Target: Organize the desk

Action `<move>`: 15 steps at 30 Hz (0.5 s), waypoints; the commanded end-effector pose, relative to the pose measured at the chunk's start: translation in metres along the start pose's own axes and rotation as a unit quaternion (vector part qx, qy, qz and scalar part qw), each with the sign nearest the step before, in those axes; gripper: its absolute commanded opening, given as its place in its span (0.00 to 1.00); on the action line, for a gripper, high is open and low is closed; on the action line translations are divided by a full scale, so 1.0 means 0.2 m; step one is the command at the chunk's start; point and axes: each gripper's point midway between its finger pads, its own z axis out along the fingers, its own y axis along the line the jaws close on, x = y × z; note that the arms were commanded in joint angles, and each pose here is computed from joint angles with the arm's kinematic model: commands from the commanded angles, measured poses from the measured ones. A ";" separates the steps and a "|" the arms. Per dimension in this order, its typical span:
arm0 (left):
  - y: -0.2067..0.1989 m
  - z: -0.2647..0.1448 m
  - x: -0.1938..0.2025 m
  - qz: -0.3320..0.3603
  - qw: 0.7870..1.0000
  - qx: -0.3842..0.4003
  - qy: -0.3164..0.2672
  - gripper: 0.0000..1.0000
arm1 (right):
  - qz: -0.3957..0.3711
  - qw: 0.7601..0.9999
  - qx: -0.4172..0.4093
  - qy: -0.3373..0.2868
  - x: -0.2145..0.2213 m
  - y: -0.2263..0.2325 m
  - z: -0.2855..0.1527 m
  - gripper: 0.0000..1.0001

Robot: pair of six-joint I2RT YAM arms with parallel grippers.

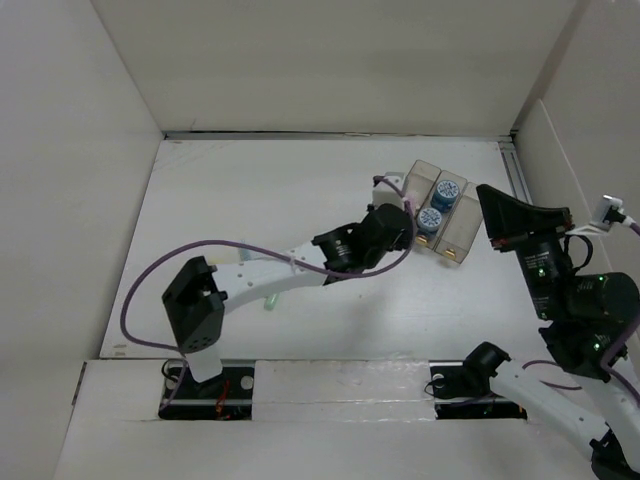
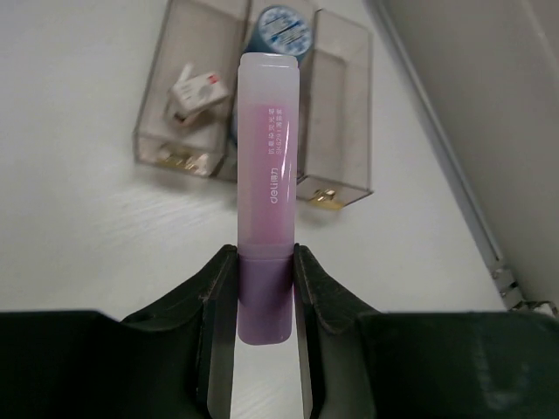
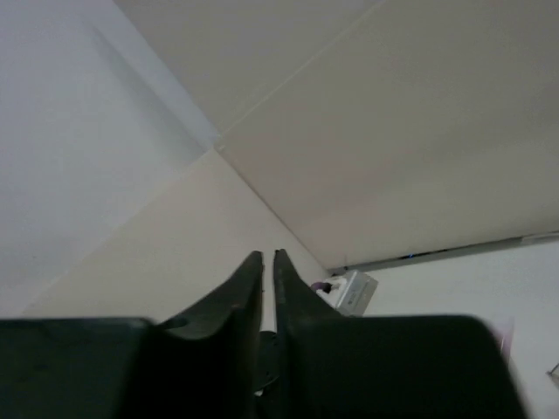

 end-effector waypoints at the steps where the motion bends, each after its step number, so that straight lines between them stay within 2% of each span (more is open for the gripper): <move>1: -0.21 0.18 -0.08 0.031 0.997 0.070 -0.010 0.00 | -0.013 1.000 -0.005 0.002 -0.07 0.05 -0.01 0.15; 2: -0.32 0.20 -0.21 0.021 0.994 0.102 -0.024 0.00 | -0.014 1.000 -0.004 0.007 -0.07 0.05 -0.01 0.05; 4: -0.37 0.33 -0.17 0.028 0.994 0.108 -0.014 0.00 | -0.015 1.000 -0.011 0.011 -0.08 0.09 0.00 0.01; 5: -0.49 0.33 -0.27 0.024 0.989 0.141 -0.032 0.00 | -0.019 1.000 -0.008 0.019 -0.07 0.08 0.01 0.01; 6: -0.50 0.38 -0.28 0.022 0.988 0.148 -0.032 0.00 | -0.019 1.000 -0.009 0.021 -0.07 0.09 0.01 0.01; 7: -0.52 0.47 -0.20 0.027 0.988 0.151 -0.018 0.00 | -0.019 1.000 -0.010 0.020 -0.08 0.10 0.01 0.01; 8: -0.63 0.46 -0.30 0.019 0.983 0.181 -0.034 0.00 | -0.019 1.000 -0.008 0.018 -0.08 0.09 0.01 0.03; 9: -0.60 0.58 -0.21 0.024 0.984 0.173 -0.020 0.00 | -0.020 1.000 -0.006 0.020 -0.08 0.09 0.01 0.04; 10: -0.68 0.57 -0.29 0.018 0.980 0.193 -0.035 0.00 | -0.020 1.000 -0.003 0.018 -0.08 0.08 0.01 0.05; 11: -0.72 0.58 -0.28 0.018 0.977 0.211 -0.029 0.00 | -0.022 1.000 -0.002 0.021 -0.08 0.08 0.01 0.06; 12: -0.73 0.69 -0.18 0.021 0.976 0.217 -0.015 0.01 | -0.021 1.000 0.003 0.019 -0.08 0.07 0.00 0.06; 14: -0.79 0.68 -0.24 0.016 0.972 0.234 -0.028 0.03 | -0.022 1.000 0.005 0.018 -0.07 0.06 0.00 0.07; 15: -0.78 0.74 -0.15 0.019 0.973 0.231 -0.018 0.03 | -0.022 1.000 0.005 0.017 -0.08 0.06 0.00 0.07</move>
